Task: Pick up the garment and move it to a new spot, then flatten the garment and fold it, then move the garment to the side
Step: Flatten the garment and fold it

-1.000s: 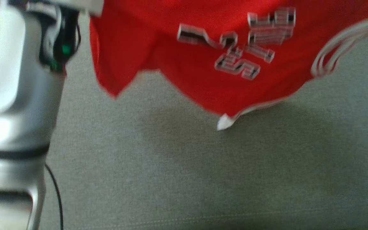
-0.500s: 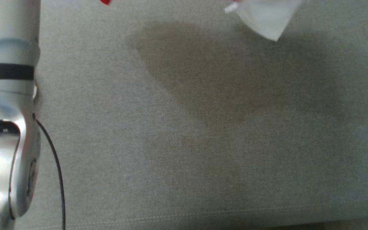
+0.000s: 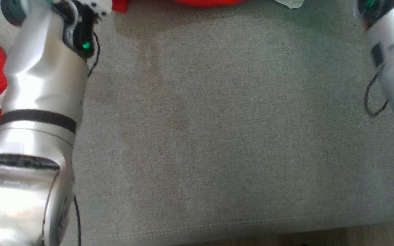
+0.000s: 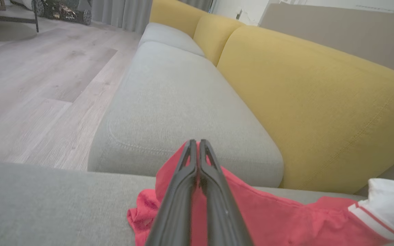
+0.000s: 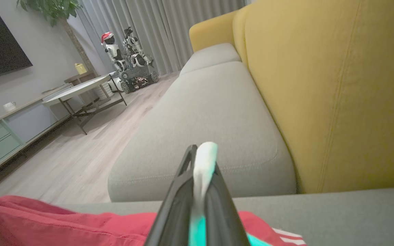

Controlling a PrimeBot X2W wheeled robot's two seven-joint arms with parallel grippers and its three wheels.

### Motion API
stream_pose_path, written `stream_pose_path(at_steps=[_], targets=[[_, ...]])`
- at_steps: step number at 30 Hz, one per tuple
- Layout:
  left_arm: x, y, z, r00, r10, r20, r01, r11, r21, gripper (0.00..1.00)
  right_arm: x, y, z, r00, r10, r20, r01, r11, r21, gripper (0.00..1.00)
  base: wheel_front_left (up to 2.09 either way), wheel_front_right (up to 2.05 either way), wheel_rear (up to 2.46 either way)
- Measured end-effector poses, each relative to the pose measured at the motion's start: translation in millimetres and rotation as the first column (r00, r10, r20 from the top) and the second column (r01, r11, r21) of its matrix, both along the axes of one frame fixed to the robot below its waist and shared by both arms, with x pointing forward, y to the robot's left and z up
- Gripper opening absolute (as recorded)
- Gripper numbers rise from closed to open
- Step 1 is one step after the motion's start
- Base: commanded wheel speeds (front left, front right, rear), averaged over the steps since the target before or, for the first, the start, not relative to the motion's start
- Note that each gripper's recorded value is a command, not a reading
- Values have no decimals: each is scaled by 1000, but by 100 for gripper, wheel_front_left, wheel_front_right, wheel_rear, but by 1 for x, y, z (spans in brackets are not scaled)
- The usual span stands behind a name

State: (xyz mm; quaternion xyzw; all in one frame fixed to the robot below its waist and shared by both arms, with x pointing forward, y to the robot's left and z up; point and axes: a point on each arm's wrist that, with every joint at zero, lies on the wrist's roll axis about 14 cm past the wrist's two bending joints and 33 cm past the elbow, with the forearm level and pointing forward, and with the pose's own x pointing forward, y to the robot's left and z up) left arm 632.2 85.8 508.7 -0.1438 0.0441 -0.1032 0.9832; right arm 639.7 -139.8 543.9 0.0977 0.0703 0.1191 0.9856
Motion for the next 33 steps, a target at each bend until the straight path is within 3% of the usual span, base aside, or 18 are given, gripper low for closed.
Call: stream_pose_path(at_steps=[7,14,19,25,33], targets=[[-27,11,-48,996,32,-83,-37,997,-64,0,-35,-1,-63,999,1,-43,2,997,75,0,0,0,0],[-96,28,-101,981,74,-179,-92,991,-95,0,-117,-16,-118,991,-4,-132,25,988,153,0,0,0,0],[-140,33,-109,978,76,-193,-96,991,-97,0,-178,-32,-126,987,-53,-151,87,968,234,0,0,0,0],[-186,40,-113,976,82,-202,-102,991,-91,0,-253,-41,-136,973,-84,-214,137,960,245,0,0,0,0],[-247,55,-114,958,149,-244,-167,984,-56,0,-314,-34,-130,945,-87,-315,167,958,234,0,0,0,0]])
